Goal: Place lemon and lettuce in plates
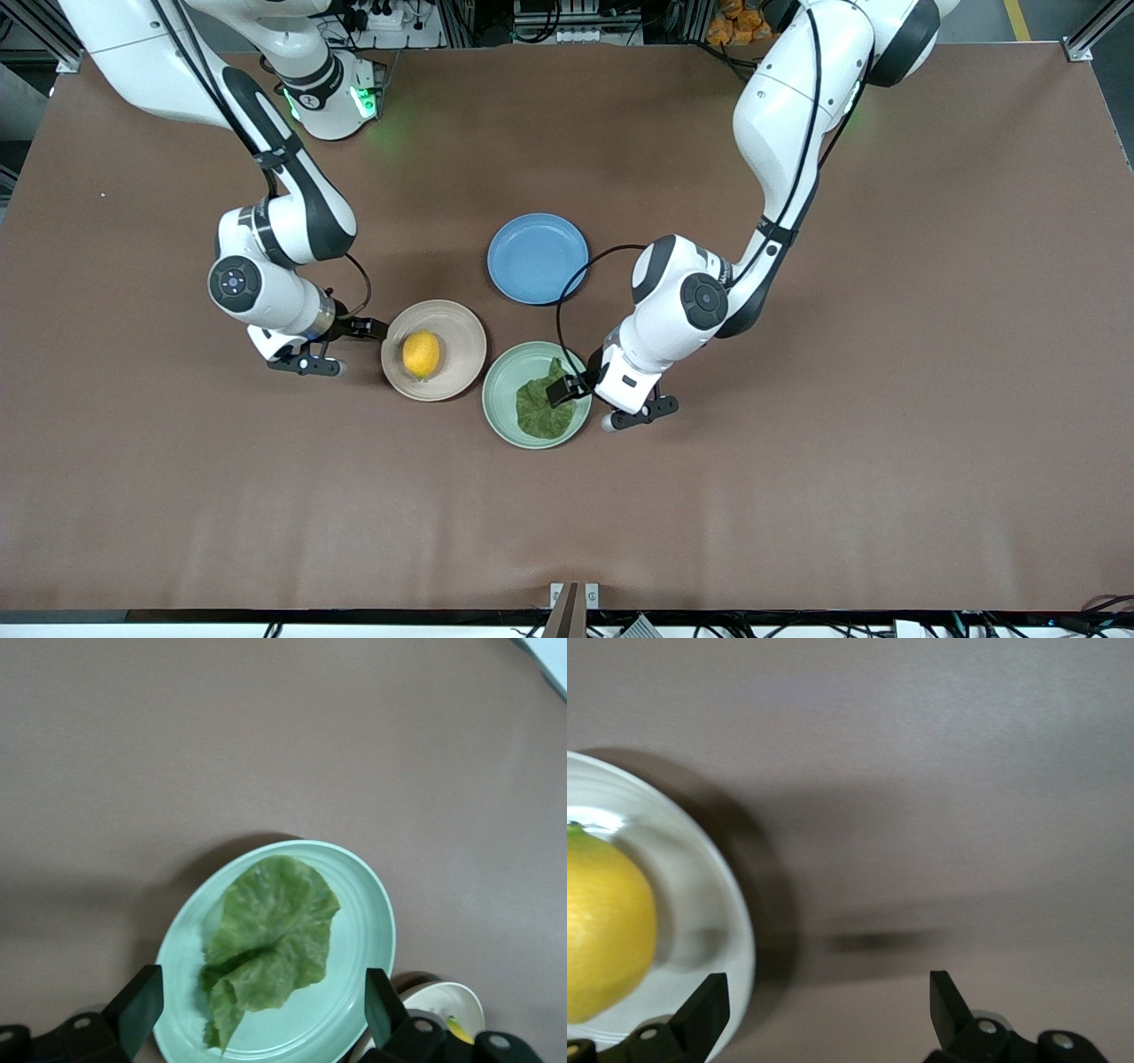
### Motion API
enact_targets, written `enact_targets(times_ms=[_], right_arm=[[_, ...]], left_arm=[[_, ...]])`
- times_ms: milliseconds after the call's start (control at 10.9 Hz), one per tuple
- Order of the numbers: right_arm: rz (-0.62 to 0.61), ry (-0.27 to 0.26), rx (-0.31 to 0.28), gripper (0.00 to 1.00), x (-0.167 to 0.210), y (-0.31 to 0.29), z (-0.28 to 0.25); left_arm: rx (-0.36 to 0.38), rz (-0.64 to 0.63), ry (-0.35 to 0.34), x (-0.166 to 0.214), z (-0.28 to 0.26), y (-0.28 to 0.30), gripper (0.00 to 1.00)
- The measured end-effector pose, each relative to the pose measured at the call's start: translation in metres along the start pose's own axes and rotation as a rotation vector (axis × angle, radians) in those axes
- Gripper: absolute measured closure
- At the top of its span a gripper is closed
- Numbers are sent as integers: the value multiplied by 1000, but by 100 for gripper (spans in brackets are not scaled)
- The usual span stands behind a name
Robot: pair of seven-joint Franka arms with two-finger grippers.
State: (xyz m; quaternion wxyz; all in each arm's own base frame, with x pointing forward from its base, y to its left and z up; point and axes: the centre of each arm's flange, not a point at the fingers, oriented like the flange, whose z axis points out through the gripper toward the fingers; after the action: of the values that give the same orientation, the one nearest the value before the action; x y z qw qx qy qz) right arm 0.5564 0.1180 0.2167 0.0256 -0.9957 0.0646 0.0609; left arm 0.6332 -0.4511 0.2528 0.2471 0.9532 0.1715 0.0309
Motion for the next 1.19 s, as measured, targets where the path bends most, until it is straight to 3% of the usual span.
enact_targets(times_ms=[457,640,1005,1188], right_arm=[[2,24,-29,0,-5,26,-7],[-3,-2,-38,0,-5,38,-5],[-2,-36,-49,0,-2,58,-11],[-5,-53,-57,0,2,55,-24]], left_arm=[[171,76,-54,32,-18,-33,0],[217,120,-94,51,-33,-51,0],[368,160,-102,85,-57,-91,0],[409,138,-102,104,-67,-114,0]])
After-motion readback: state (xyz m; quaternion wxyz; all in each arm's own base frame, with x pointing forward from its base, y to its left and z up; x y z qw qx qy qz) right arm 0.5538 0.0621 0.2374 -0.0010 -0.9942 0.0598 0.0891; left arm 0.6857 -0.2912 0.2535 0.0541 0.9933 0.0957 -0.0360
